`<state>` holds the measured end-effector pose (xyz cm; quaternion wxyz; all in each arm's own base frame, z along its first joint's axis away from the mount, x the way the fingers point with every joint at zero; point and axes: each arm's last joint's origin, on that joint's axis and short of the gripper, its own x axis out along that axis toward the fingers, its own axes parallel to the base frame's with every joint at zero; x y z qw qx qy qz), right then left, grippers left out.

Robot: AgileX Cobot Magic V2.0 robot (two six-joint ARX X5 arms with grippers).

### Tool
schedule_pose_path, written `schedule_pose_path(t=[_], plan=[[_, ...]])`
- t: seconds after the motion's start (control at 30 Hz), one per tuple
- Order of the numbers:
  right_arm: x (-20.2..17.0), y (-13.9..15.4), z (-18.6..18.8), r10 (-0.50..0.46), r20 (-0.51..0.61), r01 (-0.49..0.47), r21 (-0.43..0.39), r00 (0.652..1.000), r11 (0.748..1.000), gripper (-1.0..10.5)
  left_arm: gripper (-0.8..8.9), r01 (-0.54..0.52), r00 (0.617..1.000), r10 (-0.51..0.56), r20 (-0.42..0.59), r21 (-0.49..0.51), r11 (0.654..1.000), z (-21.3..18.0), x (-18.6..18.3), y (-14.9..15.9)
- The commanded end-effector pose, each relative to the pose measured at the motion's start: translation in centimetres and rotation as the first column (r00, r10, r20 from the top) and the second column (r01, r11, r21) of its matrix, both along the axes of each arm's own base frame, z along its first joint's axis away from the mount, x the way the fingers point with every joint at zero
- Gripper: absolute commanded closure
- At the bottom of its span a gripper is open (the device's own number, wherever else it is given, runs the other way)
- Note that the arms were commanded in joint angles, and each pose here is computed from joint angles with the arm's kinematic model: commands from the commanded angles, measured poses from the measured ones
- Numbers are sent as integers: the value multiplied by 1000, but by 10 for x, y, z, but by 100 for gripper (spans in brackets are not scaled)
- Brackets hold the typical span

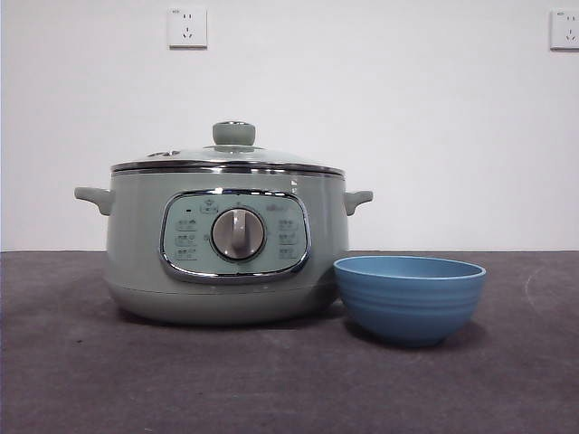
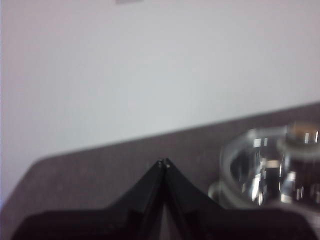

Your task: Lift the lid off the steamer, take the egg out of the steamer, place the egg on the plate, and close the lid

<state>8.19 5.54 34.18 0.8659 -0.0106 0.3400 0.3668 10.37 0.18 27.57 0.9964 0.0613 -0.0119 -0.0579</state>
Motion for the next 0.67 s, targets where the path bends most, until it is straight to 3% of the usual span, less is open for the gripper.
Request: schedule_pose_path(t=[0.03,0.33,0.67], plan=[[0,0,-1,-3,-5,3,1,1000,1000,946,816,-21,999,21,-32,-2,1000,-33,-2,2],[0,0,-1,-3,-5,3,1,1000,1000,946,816,-87,991,79,-108,-74,993,-96,-5,4],[0,0,-1,-2,-6,2,2,1000,1000,946,816,-99,982,78,-171,-122,988,-125,-7,4]])
